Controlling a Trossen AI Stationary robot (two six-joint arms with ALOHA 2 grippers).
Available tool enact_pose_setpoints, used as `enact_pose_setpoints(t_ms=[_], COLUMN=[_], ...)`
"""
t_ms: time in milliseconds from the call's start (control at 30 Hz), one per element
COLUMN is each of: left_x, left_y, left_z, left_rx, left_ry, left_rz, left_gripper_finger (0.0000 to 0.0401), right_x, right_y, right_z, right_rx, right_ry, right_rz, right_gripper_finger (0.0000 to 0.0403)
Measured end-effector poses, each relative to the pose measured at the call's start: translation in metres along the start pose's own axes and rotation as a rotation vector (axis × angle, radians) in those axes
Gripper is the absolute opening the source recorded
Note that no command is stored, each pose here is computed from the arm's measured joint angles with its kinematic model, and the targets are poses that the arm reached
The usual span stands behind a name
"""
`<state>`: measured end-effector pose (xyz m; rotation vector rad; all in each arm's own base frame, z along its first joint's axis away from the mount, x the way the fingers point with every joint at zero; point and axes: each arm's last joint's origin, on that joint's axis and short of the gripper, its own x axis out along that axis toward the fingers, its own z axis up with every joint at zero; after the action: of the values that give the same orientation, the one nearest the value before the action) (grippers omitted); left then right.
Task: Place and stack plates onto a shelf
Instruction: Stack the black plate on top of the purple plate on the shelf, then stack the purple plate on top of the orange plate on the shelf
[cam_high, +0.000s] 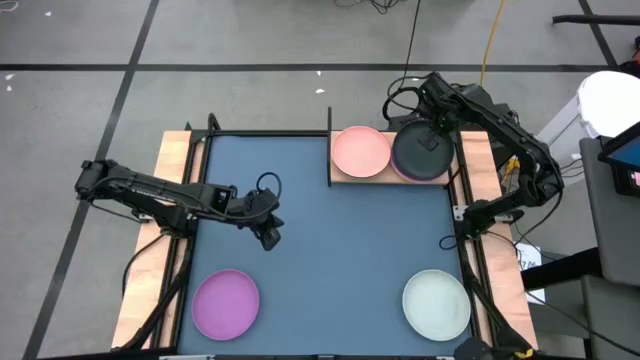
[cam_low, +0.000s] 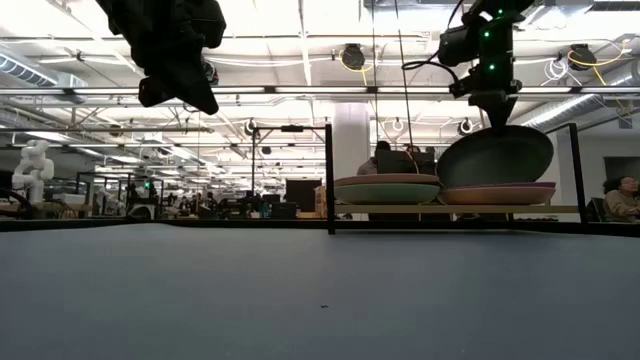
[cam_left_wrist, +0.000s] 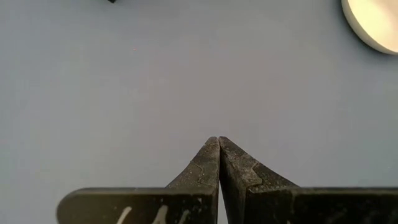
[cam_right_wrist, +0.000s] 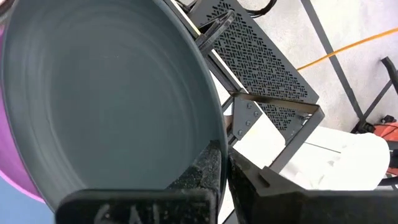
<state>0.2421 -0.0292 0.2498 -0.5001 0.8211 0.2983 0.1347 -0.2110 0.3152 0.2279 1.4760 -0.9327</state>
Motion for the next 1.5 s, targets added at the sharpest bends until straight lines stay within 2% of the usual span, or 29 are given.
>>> enact_pose_setpoints(t_ms=[900,1200,1300,1500], left_x=[0.0,0.0,0.0,0.001], left_y=[0.0,0.0,0.001,0.004], left_z=[0.0,0.0,0.001,0.003], left_rx=[-0.002,-0.008,-0.013,-0.034], left_ry=[0.001,0.001,0.001,0.022], left_rz=[-0.001,0.0,0.001,-0.022], left_gripper_finger=[0.0004,0.0004,0.0004,0.0004], right_x=[0.001,0.001,0.001,-0.002], right_y=[0.0,-0.002,0.001,0.011], right_z=[0.004,0.004,0.002,-0.003], right_rx=[-0.009,0.028,0.067,0.208], right_ry=[-0.025,-0.017,-0.012,0.013], right_rz=[-0.008,-0.049,0.016,0.256], right_gripper_finger=[0.0015,0.0073,0.0092,0.0106])
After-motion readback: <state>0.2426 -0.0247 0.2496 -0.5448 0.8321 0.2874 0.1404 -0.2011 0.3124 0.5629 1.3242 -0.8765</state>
